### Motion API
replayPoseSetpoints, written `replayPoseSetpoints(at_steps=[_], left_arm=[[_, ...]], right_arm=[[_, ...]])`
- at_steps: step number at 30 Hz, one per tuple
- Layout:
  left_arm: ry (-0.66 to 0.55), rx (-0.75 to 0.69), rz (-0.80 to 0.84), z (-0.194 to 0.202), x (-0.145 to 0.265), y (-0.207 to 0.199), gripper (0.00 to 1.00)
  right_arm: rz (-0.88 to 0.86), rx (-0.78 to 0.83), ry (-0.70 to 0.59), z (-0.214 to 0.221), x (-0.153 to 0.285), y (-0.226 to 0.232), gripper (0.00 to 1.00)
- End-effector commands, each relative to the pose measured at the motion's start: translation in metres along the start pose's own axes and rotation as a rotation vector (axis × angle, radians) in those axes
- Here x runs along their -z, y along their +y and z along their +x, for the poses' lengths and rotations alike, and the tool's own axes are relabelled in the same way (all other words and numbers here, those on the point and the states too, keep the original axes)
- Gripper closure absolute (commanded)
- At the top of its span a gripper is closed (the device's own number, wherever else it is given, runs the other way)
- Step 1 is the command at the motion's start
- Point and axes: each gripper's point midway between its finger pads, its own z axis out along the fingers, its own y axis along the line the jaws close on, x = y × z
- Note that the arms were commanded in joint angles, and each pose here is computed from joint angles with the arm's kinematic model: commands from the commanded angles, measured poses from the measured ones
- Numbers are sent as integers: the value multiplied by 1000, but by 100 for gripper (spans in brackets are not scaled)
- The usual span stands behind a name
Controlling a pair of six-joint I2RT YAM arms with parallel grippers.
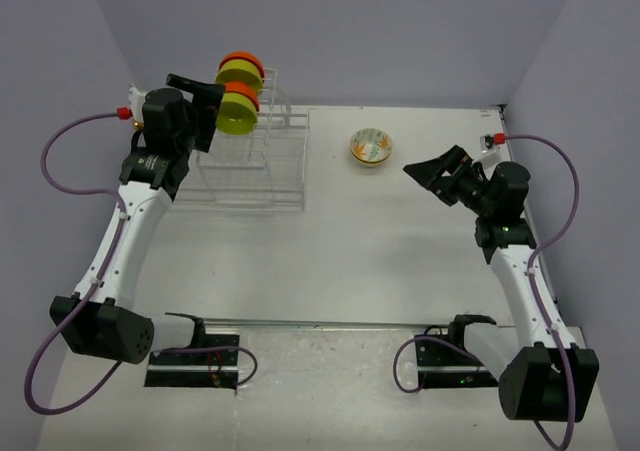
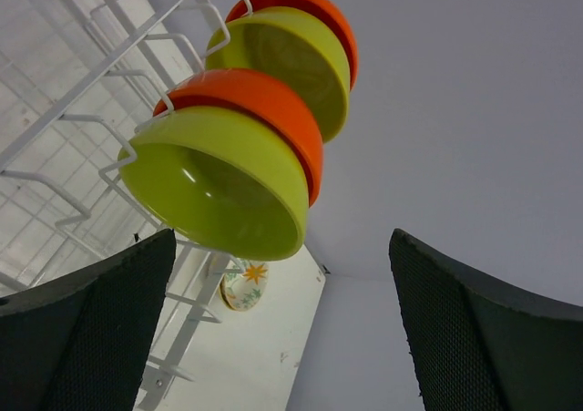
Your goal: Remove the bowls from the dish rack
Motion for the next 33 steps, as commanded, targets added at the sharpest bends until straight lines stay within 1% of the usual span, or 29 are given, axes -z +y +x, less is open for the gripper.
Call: replayPoseSetpoints(at_steps=[1,2,4,5,6,8,9,11,13,15,17,19,20,22,23,26,28,31,32,33], left_arm=[[75,61,126,9,-4,-24,2],[88,64,123,12,-8,-21,3],[91,86,111,18,-19,-10,9],[86,88,127,17,-20,-13,14],[87,92,124,20,-23,-9,21],[80,97,138,20,-28,-9,25],[75,102,146,19,-29,-10,29],[71,105,133,20,-33,-5,33],[64,104,133,20,-36,-4,36],[50,107,133,18,-38,-2,47],[44,111,132,18,-38,2,50],[43,118,136,19,-39,2,61],[54,121,137,21,-39,2,68],[60,125,145,22,-37,1,69],[62,129,147,22,-37,1,77],[53,130,144,20,-36,2,84],[49,130,143,19,-35,2,85],[36,143,164,17,-33,-1,95],[39,147,160,18,-34,3,100],[32,150,191,16,-33,-3,100]], right_arm=[[-31,14,18,1,-3,-2,1],[-30,12,19,0,-3,-3,1],[-28,9,22,1,-3,-5,1],[-29,10,21,0,-2,-5,1],[-26,12,21,1,-2,-7,1],[-19,13,14,0,-1,-9,1],[-16,13,8,-2,-1,-10,1],[-14,10,8,-3,-1,-11,1],[-13,11,9,-3,-2,-12,1],[-12,9,12,-2,-2,-13,1],[-8,11,9,-3,-2,-15,1],[-10,12,10,-3,-2,-14,1],[-10,15,10,-3,-2,-14,1],[-6,16,9,-3,-1,-16,1],[-5,14,12,-2,-2,-16,1],[-6,18,9,-3,0,-16,1],[-6,24,3,-4,0,-15,1],[20,30,-8,-6,0,-20,1],[27,38,-15,-8,1,-21,1],[34,37,-19,-9,1,-23,1]])
